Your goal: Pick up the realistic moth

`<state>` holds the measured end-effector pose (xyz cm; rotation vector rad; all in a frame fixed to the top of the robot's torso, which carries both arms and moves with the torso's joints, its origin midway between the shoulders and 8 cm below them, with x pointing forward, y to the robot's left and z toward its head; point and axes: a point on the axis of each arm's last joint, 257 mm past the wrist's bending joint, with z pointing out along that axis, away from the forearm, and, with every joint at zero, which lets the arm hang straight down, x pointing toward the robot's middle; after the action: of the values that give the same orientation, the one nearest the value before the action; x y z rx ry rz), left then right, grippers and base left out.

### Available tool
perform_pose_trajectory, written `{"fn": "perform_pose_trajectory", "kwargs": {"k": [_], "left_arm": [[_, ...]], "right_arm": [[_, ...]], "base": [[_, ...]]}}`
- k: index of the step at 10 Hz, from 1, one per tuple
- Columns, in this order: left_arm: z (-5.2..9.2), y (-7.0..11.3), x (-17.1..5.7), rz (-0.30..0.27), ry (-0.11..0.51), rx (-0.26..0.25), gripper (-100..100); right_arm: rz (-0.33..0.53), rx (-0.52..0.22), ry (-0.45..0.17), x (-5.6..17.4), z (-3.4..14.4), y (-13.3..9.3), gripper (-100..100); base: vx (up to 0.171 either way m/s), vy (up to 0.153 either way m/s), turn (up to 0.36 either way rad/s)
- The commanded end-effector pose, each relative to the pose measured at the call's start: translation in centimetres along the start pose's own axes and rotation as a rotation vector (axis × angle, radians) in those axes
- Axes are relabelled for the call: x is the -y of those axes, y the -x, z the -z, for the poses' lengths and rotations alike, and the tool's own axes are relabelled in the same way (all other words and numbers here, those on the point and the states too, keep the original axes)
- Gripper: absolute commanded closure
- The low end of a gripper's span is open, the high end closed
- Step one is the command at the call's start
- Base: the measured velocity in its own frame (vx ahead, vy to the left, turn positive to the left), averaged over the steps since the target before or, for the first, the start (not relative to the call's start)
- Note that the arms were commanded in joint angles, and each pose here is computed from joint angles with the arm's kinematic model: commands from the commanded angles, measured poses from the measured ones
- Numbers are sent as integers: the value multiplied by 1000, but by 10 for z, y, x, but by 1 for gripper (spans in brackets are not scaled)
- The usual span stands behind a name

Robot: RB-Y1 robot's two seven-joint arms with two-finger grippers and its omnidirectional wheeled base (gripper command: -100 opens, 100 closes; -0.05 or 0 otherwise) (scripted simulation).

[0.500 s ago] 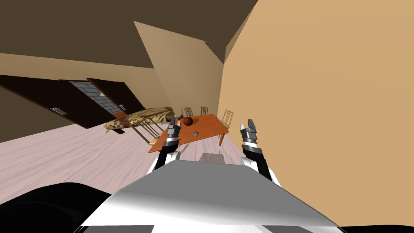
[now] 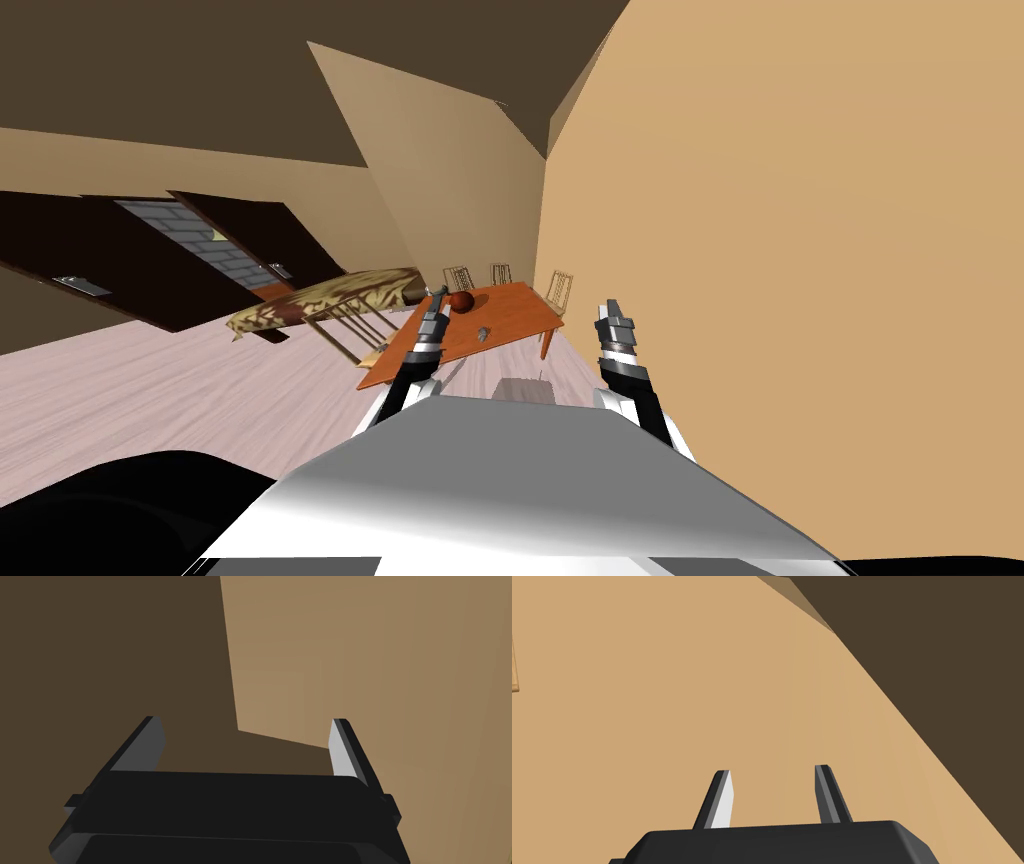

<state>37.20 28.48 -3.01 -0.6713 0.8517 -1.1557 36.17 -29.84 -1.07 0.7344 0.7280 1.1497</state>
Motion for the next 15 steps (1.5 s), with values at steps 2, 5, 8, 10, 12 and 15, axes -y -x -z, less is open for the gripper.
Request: {"fn": "perform_pose_trajectory", "kwargs": {"k": [2,5,8,10,12,15], "left_arm": [[10,-9,-28,-15,82,-72,-100],[30,-18,-64,-26,198,-155,-100],[57,-25,-102,-44,330,-244,-100],[68,-27,-116,-54,377,-276,-100],[93,-27,-143,-69,477,-329,-100],[122,-25,-170,-96,581,-385,-100]], "right_arm": [[0,0,0,0,0,0,0],[0,0,0,0,0,0,0],[0,0,0,0,0,0,0],[0,0,0,0,0,0,0],[0,0,0,0,0,0,0],[0,0,0,0,0,0,0]], "base": [[14,97,-153],[13,121,-201],[-6,152,-203],[-15,91,-85],[2,109,-233],[-5,94,-183]]}}
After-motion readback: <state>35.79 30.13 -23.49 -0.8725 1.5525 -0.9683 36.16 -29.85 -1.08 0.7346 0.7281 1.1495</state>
